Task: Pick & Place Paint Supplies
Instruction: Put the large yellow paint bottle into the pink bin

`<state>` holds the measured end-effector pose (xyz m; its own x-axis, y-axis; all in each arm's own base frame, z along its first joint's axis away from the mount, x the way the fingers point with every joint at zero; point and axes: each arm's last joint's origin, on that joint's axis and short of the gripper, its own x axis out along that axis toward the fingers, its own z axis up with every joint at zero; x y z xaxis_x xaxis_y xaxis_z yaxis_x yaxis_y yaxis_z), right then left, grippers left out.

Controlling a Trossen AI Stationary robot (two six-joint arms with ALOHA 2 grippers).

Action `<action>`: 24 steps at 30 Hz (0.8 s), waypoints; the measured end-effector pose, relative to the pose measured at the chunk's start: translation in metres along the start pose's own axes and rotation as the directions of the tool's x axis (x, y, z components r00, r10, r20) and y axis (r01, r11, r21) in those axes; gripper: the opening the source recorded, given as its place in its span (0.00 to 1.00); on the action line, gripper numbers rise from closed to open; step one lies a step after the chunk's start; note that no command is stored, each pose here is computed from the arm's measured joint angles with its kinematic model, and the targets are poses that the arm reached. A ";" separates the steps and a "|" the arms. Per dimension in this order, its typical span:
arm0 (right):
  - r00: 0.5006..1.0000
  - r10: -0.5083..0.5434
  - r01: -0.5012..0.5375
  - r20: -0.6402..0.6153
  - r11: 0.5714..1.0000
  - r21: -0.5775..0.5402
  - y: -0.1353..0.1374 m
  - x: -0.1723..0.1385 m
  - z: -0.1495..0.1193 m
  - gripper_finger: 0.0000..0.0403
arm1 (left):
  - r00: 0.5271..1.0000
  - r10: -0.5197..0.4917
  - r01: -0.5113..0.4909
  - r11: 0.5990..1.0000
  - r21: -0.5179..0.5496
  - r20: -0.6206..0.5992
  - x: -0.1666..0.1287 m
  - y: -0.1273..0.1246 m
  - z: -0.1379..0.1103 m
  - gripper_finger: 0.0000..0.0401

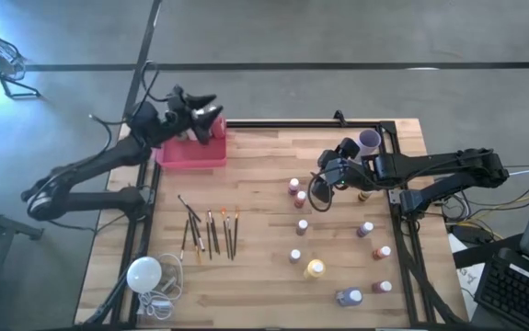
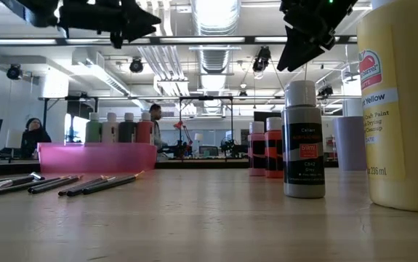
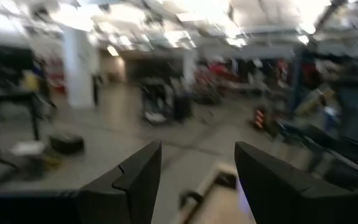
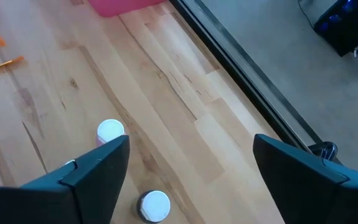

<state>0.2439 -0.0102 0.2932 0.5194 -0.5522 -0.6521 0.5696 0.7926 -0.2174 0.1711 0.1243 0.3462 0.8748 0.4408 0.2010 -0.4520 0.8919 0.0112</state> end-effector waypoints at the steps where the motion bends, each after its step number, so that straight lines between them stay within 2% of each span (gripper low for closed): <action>1: 1.000 0.000 0.000 0.000 1.000 0.000 0.000 0.000 0.000 0.85 | 1.000 -0.019 0.019 1.000 -0.002 -0.021 0.000 -0.004 0.001 0.52; 10: 1.000 0.000 0.000 0.001 1.000 -0.002 0.000 0.000 0.000 0.90 | 0.977 -0.194 0.198 0.980 0.038 -0.084 -0.001 -0.055 -0.006 0.48; 14: 1.000 0.006 -0.006 0.000 1.000 0.019 0.000 0.000 0.000 0.88 | 0.959 -0.259 0.265 0.963 0.039 -0.118 -0.005 -0.073 -0.016 0.46; 17: 0.998 0.061 -0.060 -0.021 0.997 0.048 0.002 0.000 -0.001 0.85 | 0.940 -0.298 0.306 0.952 0.027 -0.165 -0.009 -0.082 -0.026 0.45; 24: 0.995 0.101 -0.102 -0.006 0.995 -0.008 0.005 -0.009 0.006 0.79 | 0.926 -0.270 0.275 0.961 -0.021 -0.262 -0.022 -0.096 -0.062 0.45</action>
<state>0.2459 -0.0030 0.3022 0.5705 -0.4672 -0.6755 0.5088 0.8466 -0.1559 0.2064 0.0351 0.2796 0.9784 0.1935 -0.0730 -0.1905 0.9806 0.0456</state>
